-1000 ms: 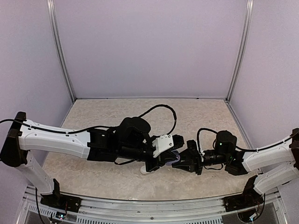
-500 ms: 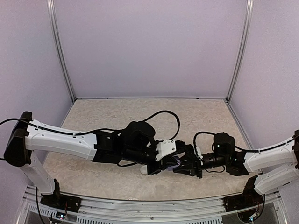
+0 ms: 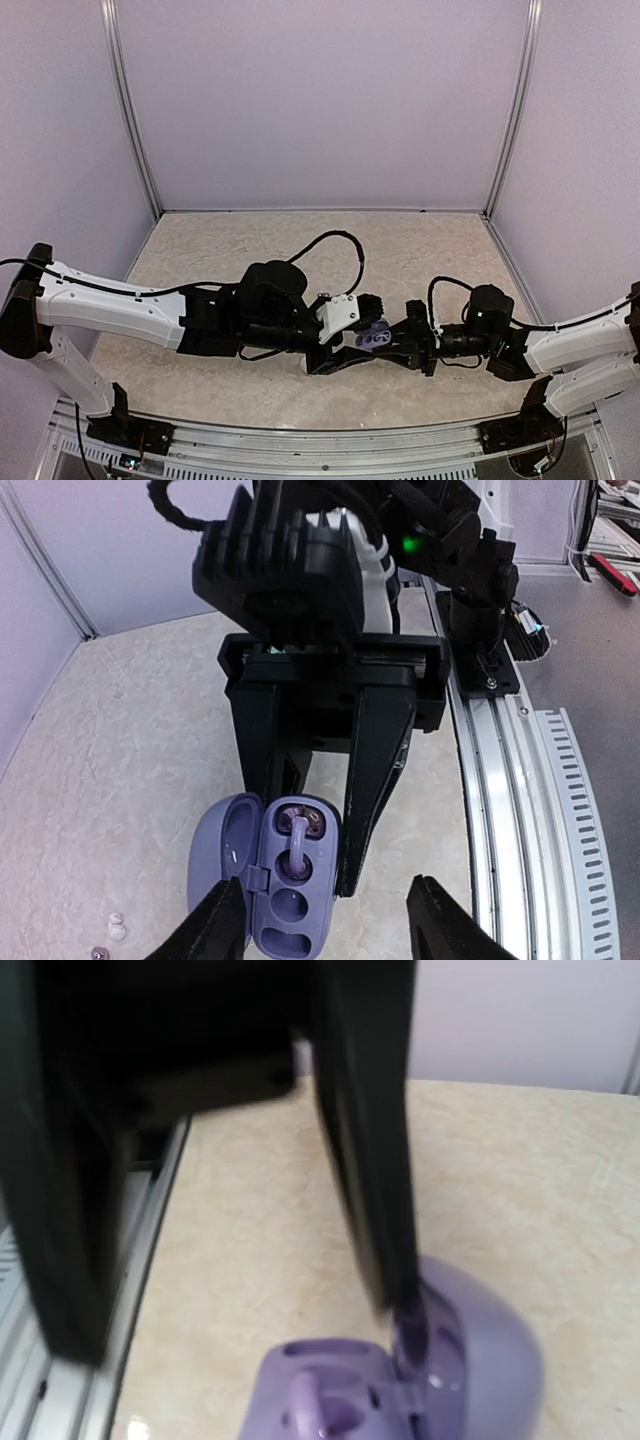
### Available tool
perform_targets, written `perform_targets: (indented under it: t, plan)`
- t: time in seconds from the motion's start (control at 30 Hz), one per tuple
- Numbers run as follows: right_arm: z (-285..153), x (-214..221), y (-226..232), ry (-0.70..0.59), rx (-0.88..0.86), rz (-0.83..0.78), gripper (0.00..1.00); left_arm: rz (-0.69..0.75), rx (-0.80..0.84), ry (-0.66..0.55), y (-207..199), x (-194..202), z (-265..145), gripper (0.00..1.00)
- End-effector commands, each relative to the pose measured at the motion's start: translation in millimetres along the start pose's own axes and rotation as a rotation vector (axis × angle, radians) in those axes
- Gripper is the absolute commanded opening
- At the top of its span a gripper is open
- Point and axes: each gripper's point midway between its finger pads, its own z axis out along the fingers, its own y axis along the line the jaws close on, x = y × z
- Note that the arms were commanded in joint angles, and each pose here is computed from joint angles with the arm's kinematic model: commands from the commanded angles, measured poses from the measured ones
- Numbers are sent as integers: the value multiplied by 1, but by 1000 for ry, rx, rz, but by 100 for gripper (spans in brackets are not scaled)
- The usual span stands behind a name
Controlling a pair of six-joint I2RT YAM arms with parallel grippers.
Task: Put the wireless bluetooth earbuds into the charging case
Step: Adjust the right earbud in the right side groove of the charging case, then adjust the left earbud at the center of the board.
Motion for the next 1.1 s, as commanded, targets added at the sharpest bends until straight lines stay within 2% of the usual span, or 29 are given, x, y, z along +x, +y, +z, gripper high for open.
perform_targets:
  t: [0.0, 0.13, 0.17, 0.23, 0.3, 0.43, 0.53, 0.6, 0.63, 0.9, 1.07]
  plan:
    - [-5, -9, -8, -68, 18, -1, 0, -17, -110, -157, 26, -41, -27, 66]
    - [-10, -17, -16, -98, 29, 10, 0, -148, -245, -295, 73, -52, -60, 98]
    - [-12, -19, -19, -106, 36, 14, 0, -243, -369, -320, 101, -46, -71, 99]
    - [-15, -21, -23, -120, 47, 11, 0, -421, -605, -346, 156, -25, -93, 99]
    - [-20, -22, -26, -132, 63, 36, 0, -474, -670, -253, 189, 3, -88, 99]
    - [-27, -27, -32, -153, 86, 52, 0, -537, -562, -78, 223, 50, -55, 99]
    - [-30, -27, -34, -150, 103, 55, 0, -570, -477, -24, 235, 81, -39, 99]
    - [-33, -27, -36, -153, 120, 56, 0, -588, -435, 12, 246, 97, -33, 96]
    - [-35, -27, -39, -159, 140, 68, 0, -600, -415, 81, 260, 116, -24, 93]
    - [-36, -22, -50, -155, 174, 110, 0, -675, -375, 278, 270, 180, 15, 79]
    - [-35, -23, -53, -150, 184, 109, 0, -703, -365, 330, 256, 194, 32, 76]
